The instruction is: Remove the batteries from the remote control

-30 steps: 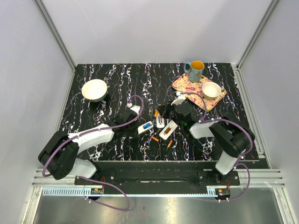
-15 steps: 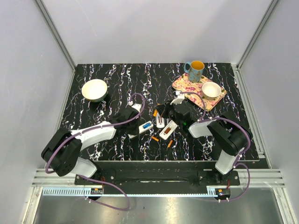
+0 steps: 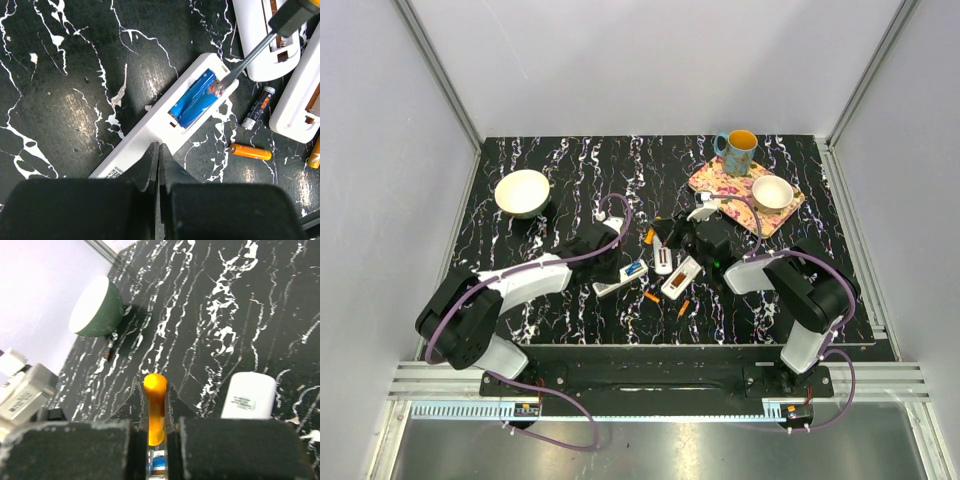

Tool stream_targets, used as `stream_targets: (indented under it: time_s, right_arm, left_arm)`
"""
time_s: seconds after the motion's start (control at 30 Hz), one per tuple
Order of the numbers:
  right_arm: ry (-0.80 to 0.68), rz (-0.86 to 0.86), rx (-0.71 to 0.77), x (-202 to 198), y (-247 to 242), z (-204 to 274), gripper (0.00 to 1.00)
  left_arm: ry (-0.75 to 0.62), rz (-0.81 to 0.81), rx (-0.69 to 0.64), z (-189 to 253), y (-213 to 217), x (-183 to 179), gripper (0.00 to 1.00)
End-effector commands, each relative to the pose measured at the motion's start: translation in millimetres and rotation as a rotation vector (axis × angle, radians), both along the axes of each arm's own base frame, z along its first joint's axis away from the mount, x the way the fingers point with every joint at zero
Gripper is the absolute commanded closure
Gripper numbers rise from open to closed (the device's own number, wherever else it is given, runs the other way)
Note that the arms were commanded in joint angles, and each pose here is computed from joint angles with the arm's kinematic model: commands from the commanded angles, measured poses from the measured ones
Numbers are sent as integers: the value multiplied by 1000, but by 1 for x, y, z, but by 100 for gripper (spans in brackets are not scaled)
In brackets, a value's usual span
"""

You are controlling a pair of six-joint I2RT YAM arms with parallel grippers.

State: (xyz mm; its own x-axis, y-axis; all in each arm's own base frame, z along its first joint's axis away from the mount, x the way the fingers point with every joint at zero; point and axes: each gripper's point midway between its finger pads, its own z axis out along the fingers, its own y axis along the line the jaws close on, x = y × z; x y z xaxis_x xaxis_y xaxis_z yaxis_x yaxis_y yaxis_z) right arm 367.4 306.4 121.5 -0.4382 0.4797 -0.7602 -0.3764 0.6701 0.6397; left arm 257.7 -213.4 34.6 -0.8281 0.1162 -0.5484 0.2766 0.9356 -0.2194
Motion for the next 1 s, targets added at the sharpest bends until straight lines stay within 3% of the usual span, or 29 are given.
stream_targets:
  time_s: [0.0,0.97]
  right_arm:
    - [-16,121,115,-15,27,29,100]
    - [33,120,51,-19,32,-2,100]
  left_arm:
    - [156,6,128,-37,28,-31,100]
    - [160,9,130,-38,29,-29,100]
